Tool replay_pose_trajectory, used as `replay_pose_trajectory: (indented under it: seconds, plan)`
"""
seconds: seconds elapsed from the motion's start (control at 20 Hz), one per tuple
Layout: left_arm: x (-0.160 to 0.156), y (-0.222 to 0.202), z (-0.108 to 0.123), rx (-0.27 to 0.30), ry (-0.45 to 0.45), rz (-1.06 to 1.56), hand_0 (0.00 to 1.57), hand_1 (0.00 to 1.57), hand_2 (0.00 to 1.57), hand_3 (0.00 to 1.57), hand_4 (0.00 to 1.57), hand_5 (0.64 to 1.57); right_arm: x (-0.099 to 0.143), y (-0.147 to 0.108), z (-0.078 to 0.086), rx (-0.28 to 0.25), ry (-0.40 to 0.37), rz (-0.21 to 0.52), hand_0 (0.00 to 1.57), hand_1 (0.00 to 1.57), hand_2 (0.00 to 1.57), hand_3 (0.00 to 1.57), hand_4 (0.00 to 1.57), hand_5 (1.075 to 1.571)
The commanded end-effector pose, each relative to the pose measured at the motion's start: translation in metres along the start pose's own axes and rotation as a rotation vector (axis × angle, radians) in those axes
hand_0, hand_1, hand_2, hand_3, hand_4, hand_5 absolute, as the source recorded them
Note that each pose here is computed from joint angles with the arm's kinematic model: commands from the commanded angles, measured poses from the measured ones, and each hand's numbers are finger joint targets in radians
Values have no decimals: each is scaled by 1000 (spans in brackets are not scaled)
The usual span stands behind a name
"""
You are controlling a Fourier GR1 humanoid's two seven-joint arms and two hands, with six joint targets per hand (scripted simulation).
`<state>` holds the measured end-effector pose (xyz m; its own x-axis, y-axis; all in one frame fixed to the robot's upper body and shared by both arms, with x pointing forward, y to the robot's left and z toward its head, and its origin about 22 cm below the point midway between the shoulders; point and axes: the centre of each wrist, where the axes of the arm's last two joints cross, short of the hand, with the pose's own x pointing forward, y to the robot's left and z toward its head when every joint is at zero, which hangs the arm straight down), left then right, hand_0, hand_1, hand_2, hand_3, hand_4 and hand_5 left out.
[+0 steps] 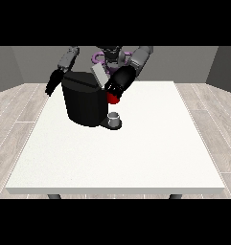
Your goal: Insert the coffee pod into the coffee machine and close the lid
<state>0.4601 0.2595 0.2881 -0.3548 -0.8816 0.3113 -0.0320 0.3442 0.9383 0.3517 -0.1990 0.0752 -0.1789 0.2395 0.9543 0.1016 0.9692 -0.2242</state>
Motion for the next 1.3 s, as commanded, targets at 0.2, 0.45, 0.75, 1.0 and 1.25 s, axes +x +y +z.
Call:
replay_pose_trajectory:
  seconds: [0.2,0.45,0.75,1.0,1.25]
  plan:
    - [1,-15,-1,23,-43,-14,1224,1224,1202,978,0,1571,-13,-11,3,-20,32,18,0,0,0,0,0,1571]
    - [-2,26,5,102,-68,-101,1144,1144,1115,841,0,1571,11,-1,-9,-19,-10,17,0,0,0,0,71,1571]
    - [-4,32,8,147,-73,-159,742,742,871,653,0,1571,2,9,1,4,-49,43,0,0,0,0,185,1571]
    - [4,-6,-1,79,-54,-151,0,0,623,490,0,1571,-10,-3,-2,-26,-2,19,0,0,0,0,173,1571]
    - [-24,15,13,91,-27,-149,0,0,525,452,0,1571,-11,2,10,12,-9,56,0,0,0,0,152,1571]
